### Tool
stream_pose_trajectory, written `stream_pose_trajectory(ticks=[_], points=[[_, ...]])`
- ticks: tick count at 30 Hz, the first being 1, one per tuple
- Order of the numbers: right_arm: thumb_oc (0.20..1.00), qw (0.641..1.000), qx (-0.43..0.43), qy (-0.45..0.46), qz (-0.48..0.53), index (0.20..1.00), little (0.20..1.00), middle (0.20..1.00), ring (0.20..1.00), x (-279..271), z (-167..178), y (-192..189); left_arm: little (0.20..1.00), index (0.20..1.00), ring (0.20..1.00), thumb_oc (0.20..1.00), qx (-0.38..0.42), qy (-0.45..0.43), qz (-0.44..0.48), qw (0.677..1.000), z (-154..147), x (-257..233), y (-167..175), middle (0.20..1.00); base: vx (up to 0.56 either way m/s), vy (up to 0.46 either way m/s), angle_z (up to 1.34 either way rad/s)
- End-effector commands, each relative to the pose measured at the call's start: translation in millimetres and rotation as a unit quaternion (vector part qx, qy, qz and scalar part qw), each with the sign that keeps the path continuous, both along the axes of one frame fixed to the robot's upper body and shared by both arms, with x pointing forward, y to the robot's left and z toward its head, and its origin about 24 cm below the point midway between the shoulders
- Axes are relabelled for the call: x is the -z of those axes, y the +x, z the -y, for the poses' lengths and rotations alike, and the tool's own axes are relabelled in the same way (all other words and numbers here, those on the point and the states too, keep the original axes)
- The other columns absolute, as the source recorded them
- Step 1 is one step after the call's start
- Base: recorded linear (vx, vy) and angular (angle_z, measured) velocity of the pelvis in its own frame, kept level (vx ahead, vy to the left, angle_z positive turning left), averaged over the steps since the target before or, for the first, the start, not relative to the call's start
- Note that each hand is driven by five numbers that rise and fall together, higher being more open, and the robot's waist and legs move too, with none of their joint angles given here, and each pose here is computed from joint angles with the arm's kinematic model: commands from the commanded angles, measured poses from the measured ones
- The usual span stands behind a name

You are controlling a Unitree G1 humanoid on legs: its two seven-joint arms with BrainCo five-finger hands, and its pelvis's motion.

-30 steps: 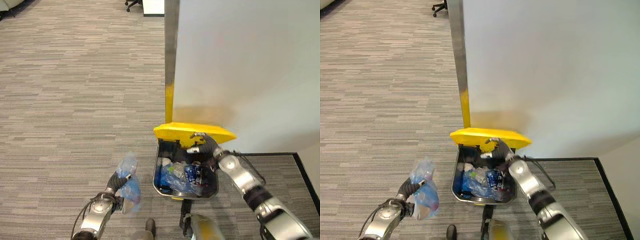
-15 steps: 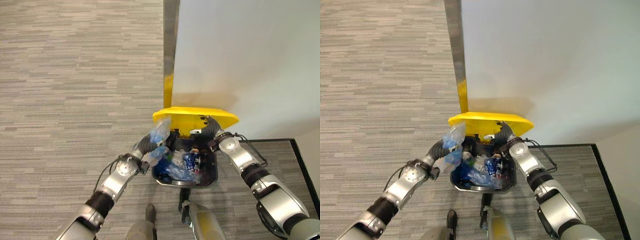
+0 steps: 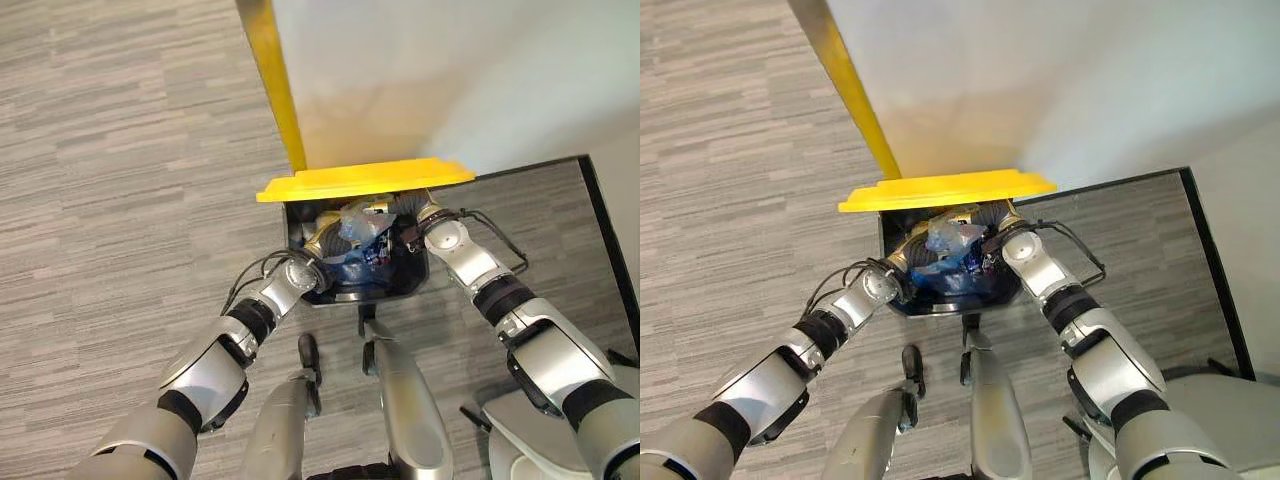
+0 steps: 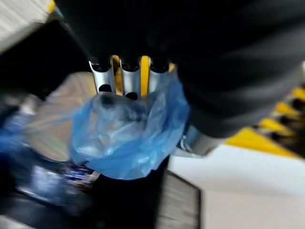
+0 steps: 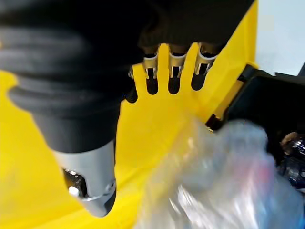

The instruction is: Gather garbage on tea table into small bin, then transfer packed bag to large trash can.

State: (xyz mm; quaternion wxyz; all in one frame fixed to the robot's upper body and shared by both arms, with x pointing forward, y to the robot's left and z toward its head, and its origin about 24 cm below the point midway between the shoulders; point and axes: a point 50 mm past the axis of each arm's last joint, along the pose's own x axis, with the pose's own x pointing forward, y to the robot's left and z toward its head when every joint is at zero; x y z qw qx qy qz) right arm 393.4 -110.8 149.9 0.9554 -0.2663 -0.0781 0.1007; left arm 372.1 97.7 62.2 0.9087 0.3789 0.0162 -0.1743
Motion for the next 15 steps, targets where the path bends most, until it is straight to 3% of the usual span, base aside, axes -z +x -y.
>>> stream_pose_trajectory(ticks=[1,12,15], points=[[1.0,0.998,-0.033,0.033,0.037,1.0,1.0,1.0,1.0,-10.7,-20.3,-4.5,1.0,1.0,1.0,1.0,-0.012,0.004,0.017,1.0,-9.2,10.2,-9.0,1.0,0.0,0.0,0.0],[1.0,0.997,-0.032,0.063,0.011,1.0,1.0,1.0,1.0,19.5,-6.7,-21.9,1.0,1.0,1.0,1.0,-0.071,-0.043,0.0,0.997,-44.5,29.0,-27.2,1.0,0.0,-0.002,0.01],[1.0,0.996,-0.02,0.086,-0.014,1.0,1.0,1.0,1.0,50.1,14.2,-47.3,1.0,1.0,1.0,1.0,-0.128,-0.107,-0.015,0.986,-84.2,45.0,-58.9,1.0,-0.06,-0.031,0.07]])
